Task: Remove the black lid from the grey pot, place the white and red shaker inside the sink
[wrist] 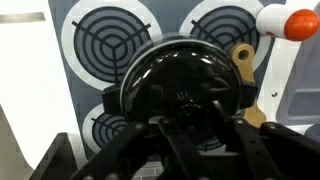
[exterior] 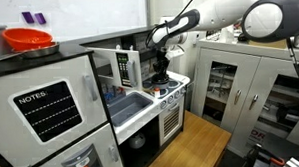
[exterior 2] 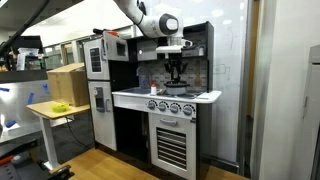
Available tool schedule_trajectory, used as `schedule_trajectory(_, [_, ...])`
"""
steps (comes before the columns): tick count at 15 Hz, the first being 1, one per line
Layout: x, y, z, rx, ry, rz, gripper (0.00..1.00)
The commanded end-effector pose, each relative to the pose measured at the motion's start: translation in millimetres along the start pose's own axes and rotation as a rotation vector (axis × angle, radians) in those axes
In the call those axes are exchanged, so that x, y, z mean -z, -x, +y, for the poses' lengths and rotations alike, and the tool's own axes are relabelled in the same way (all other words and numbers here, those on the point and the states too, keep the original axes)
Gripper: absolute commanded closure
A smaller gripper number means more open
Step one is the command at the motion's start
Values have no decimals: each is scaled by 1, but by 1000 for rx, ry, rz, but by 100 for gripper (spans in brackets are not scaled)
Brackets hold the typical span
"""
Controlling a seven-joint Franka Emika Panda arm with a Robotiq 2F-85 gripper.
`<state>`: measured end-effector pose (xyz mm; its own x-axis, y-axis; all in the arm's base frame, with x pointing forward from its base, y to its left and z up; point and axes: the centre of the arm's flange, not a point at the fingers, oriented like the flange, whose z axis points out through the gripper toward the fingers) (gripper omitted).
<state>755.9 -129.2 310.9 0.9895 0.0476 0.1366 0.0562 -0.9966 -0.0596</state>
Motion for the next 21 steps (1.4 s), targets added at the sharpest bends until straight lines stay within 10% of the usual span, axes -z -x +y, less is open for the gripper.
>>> schedule_trajectory(1, [-1, -8, 3, -9, -14, 17, 89])
schedule_trajectory(13, [23, 11, 13, -76, 7, 25, 92])
schedule_trajectory(21, [27, 65, 81, -249, -16, 20, 92])
